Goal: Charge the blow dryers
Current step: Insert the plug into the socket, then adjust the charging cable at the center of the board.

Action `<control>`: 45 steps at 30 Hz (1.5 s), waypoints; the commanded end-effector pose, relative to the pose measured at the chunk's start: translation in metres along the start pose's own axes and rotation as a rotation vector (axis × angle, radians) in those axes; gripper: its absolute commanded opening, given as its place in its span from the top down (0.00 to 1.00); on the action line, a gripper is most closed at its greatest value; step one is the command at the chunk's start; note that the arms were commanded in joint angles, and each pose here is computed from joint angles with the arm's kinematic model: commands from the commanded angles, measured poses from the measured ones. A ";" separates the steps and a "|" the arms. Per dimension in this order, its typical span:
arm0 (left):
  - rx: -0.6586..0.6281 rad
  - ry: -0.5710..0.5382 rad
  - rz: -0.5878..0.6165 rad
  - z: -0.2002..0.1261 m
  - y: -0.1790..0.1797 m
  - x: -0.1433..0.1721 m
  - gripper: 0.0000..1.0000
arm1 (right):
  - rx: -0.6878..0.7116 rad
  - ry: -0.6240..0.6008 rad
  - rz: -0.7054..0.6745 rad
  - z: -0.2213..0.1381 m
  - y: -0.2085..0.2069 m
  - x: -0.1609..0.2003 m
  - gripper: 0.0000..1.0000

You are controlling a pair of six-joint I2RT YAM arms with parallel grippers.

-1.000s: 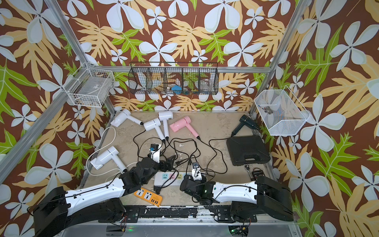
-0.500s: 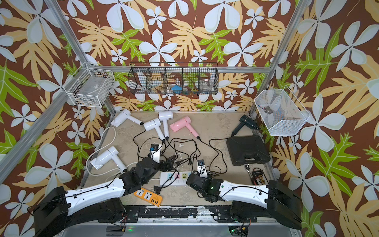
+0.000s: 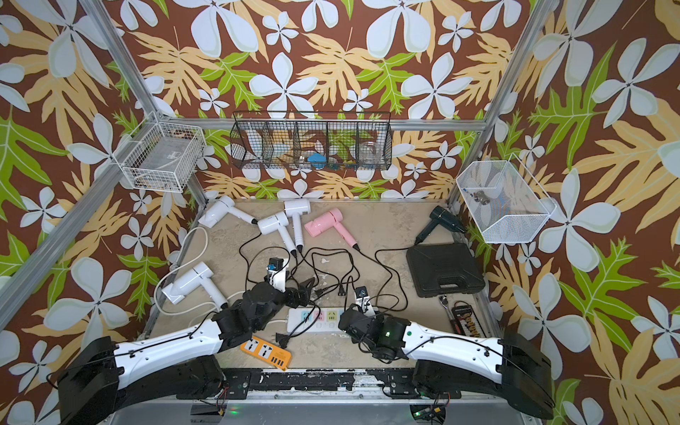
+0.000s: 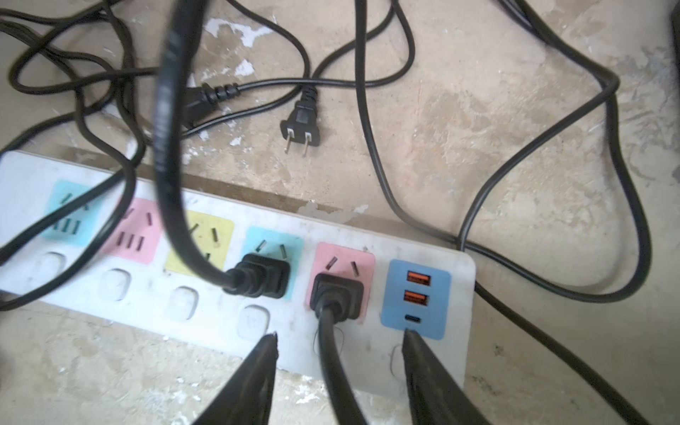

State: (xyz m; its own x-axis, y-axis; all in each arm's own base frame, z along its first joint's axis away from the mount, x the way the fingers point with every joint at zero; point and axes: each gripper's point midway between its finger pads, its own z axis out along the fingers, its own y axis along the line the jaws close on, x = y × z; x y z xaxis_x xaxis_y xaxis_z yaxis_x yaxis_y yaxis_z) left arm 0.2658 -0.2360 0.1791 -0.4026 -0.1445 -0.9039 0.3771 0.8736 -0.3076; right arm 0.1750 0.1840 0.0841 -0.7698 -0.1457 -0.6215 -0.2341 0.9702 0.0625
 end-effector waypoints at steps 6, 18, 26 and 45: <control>0.088 -0.038 -0.018 -0.011 -0.011 -0.009 0.00 | -0.105 -0.136 -0.003 -0.040 0.005 -0.036 0.16; 0.188 -0.231 -0.089 -0.056 -0.007 -0.038 0.00 | -0.163 -0.329 0.090 -0.075 -0.007 -0.073 0.00; 0.174 -0.269 -0.106 -0.063 0.000 -0.041 0.00 | -0.178 -0.388 0.110 -0.090 -0.009 -0.090 0.00; -0.027 0.051 -0.017 0.011 0.004 0.011 0.00 | -0.174 -0.125 0.052 -0.026 0.005 -0.161 0.14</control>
State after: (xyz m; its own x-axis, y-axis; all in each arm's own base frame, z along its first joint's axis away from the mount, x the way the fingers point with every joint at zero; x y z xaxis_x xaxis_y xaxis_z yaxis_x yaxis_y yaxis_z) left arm 0.2706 -0.2374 0.1714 -0.4228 -0.1471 -0.8942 0.3541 0.8815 -0.3124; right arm 0.2774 0.1987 0.2084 -0.6934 -0.0146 -0.7204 -0.2631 0.9359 0.2344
